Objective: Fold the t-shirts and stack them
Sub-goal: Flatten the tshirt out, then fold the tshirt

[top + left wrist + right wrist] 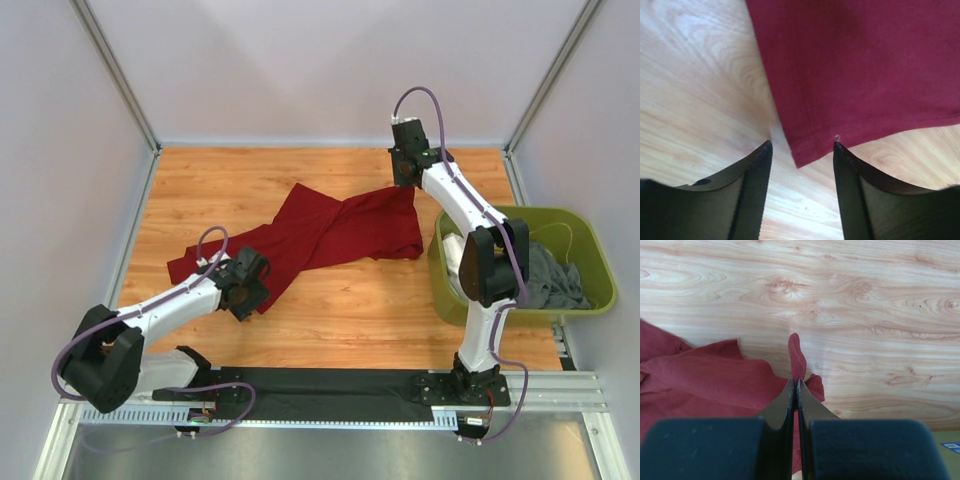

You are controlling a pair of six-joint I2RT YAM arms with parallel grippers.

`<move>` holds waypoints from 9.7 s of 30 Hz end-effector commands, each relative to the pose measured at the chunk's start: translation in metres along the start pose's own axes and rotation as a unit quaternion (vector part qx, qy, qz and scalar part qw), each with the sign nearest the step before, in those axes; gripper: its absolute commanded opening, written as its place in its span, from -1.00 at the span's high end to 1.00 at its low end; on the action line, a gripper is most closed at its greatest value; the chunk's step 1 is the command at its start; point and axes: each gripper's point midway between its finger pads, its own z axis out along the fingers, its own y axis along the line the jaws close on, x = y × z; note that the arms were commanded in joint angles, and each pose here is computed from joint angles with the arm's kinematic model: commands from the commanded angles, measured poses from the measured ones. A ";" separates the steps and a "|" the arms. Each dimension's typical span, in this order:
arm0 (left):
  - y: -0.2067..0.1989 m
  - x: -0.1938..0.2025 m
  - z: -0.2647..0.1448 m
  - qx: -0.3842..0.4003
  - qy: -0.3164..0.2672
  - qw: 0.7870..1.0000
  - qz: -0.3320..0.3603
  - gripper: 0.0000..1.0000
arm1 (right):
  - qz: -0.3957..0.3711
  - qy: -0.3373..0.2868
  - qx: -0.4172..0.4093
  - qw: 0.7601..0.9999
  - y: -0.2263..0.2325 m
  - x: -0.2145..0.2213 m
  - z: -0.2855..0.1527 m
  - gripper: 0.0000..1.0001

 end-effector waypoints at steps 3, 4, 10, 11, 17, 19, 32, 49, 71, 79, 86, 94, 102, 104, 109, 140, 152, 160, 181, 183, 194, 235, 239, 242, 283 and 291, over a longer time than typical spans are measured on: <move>-0.021 -0.009 0.008 0.015 -0.023 1.000 -0.001 -0.11 | 0.012 -0.031 0.012 0.999 -0.008 -0.017 -0.012 0.99; -0.021 -0.008 0.009 0.013 -0.020 1.000 0.000 -0.11 | 0.012 -0.033 0.013 0.999 -0.008 -0.019 -0.012 0.99; -0.017 -0.010 0.010 0.006 -0.028 1.000 -0.005 0.13 | 0.010 -0.032 0.014 0.999 -0.007 -0.020 -0.010 0.99; -0.018 -0.011 0.009 0.007 -0.029 1.000 -0.003 0.20 | 0.010 -0.032 0.014 0.999 -0.007 -0.019 -0.010 0.99; -0.020 -0.030 -0.010 -0.003 -0.059 0.998 0.015 1.00 | 0.012 -0.030 0.023 0.999 -0.010 -0.020 -0.010 0.99; -0.024 -0.050 -0.031 -0.005 -0.091 0.995 0.040 1.00 | 0.013 -0.035 0.030 0.999 -0.013 -0.026 -0.014 0.99; -0.057 -0.245 -0.224 0.114 -0.346 0.924 0.121 1.00 | 0.049 -0.173 0.022 0.984 -0.042 -0.137 -0.129 0.99; -0.057 -0.382 -0.436 0.076 -0.579 0.808 0.081 1.00 | 0.062 -0.502 -0.035 0.862 -0.086 -0.235 -0.376 0.99; -0.018 -0.330 -0.500 0.113 -0.593 0.790 0.108 1.00 | 0.032 -0.553 -0.054 0.831 -0.103 -0.193 -0.484 0.99; 0.023 -0.291 -0.519 0.111 -0.599 0.786 0.104 1.00 | 0.024 -0.576 -0.082 0.813 -0.114 -0.155 -0.539 0.99; 0.076 -0.256 -0.552 0.097 -0.639 0.760 0.075 1.00 | 0.023 -0.609 -0.104 0.786 -0.128 -0.110 -0.593 0.99; 0.112 -0.253 -0.555 0.031 -0.650 0.758 0.044 1.00 | 0.035 -0.593 -0.094 0.799 -0.137 -0.093 -0.593 0.99; 0.041 -0.309 -0.464 -0.020 -0.555 0.824 0.114 1.00 | 0.007 -0.518 -0.021 0.855 -0.131 -0.111 -0.503 0.99; 0.026 -0.321 -0.431 -0.035 -0.534 0.836 0.122 1.00 | -0.007 -0.493 -0.023 0.870 -0.119 -0.114 -0.471 0.99; -0.006 -0.345 -0.331 -0.064 -0.486 0.860 0.142 1.00 | -0.044 -0.393 -0.010 0.918 -0.083 -0.100 -0.340 0.99; -0.102 -0.448 -0.012 -0.078 -0.348 0.921 0.155 1.00 | -0.039 -0.286 0.025 0.957 0.028 -0.166 0.035 0.99; -0.107 -0.454 0.012 -0.054 -0.346 0.919 0.181 1.00 | -0.044 -0.246 0.045 0.967 0.018 -0.142 0.069 0.99; -0.118 -0.462 0.025 -0.016 -0.341 0.921 0.189 1.00 | -0.013 -0.241 0.032 0.970 0.011 -0.139 0.077 0.99; -0.098 -0.455 0.057 0.008 -0.299 0.933 0.201 1.00 | -0.004 -0.209 0.039 0.977 -0.001 -0.111 0.066 0.99; -0.094 -0.454 0.056 0.003 -0.298 0.932 0.205 1.00 | -0.009 -0.198 0.034 0.980 0.000 -0.102 0.067 0.99; -0.067 -0.434 0.048 -0.029 -0.286 0.932 0.222 1.00 | 0.001 -0.158 0.015 0.987 0.002 -0.071 0.055 0.99; -0.031 -0.414 0.071 -0.104 -0.219 0.922 0.303 1.00 | -0.014 0.020 -0.012 1.000 0.013 0.062 0.050 0.99; -0.028 -0.408 0.075 -0.103 -0.204 0.920 0.317 1.00 | -0.017 0.035 -0.008 0.999 0.012 0.071 0.053 0.99; -0.024 -0.407 0.077 -0.111 -0.199 0.919 0.321 1.00 | -0.019 0.042 -0.008 0.999 0.012 0.076 0.055 0.99; -0.200 -0.352 -0.033 0.189 -0.197 0.919 0.285 -0.72 | 0.190 -0.007 -0.078 0.979 0.040 -0.042 0.043 -0.75; -0.305 -0.270 -0.039 0.315 -0.156 0.875 0.332 -0.69 | 0.168 0.033 -0.108 0.979 0.051 -0.008 0.072 -0.31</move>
